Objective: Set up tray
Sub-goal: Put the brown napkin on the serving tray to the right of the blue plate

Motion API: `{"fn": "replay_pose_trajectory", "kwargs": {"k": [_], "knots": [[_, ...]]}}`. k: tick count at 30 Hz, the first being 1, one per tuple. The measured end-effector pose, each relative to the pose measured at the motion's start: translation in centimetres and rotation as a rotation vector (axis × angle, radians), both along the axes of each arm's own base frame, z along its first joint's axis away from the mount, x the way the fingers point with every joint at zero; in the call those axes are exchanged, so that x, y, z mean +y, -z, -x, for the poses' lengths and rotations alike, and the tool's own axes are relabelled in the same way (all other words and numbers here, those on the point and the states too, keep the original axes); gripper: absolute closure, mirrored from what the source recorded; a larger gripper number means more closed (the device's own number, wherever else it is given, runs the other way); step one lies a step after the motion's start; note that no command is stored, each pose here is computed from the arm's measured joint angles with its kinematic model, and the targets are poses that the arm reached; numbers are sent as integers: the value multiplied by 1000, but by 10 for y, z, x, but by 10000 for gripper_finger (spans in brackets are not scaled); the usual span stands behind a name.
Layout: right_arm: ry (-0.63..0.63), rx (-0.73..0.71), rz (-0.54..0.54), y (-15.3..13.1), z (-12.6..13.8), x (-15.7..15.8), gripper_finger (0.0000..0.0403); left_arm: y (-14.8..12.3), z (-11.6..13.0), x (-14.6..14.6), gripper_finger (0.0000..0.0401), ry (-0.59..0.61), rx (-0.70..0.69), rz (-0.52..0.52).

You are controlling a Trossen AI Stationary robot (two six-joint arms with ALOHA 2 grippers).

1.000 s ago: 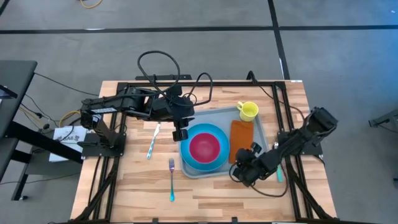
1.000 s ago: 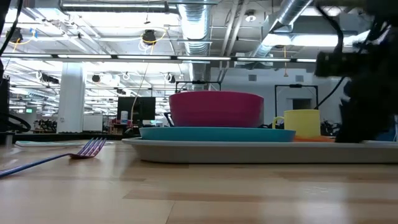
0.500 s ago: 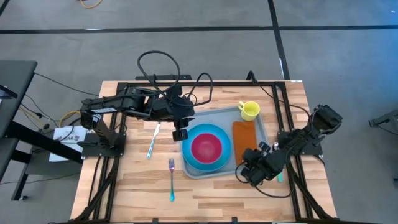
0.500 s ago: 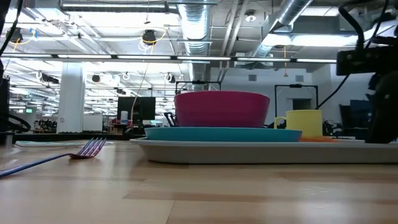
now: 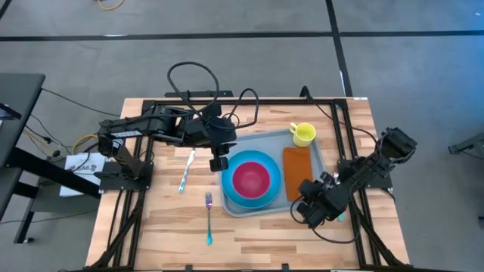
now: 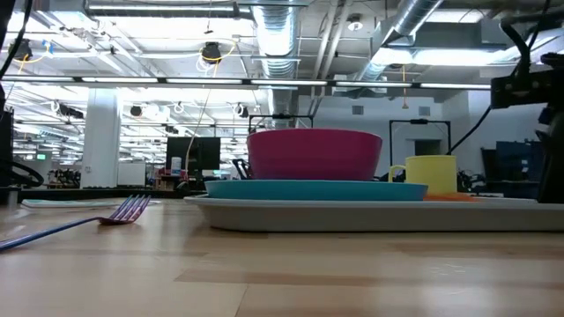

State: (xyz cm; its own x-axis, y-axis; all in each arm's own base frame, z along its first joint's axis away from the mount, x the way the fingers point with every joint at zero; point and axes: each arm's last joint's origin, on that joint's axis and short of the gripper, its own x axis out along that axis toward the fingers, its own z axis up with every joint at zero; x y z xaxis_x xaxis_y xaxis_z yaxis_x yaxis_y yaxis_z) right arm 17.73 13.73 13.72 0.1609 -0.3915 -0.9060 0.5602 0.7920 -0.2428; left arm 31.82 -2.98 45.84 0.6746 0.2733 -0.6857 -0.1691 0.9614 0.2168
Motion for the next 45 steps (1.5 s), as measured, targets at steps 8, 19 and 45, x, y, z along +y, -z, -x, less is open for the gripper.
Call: {"fn": "replay_pose_trajectory", "kwargs": {"k": [8,19,45], "knots": [[75,61,12,-1,7,-4,280,0,0,0,276,0,0,1],[140,124,49,-3,14,-9,280,0,0,0,276,1,1,1],[235,20,18,8,7,-11,280,0,0,0,276,1,0,2]]}}
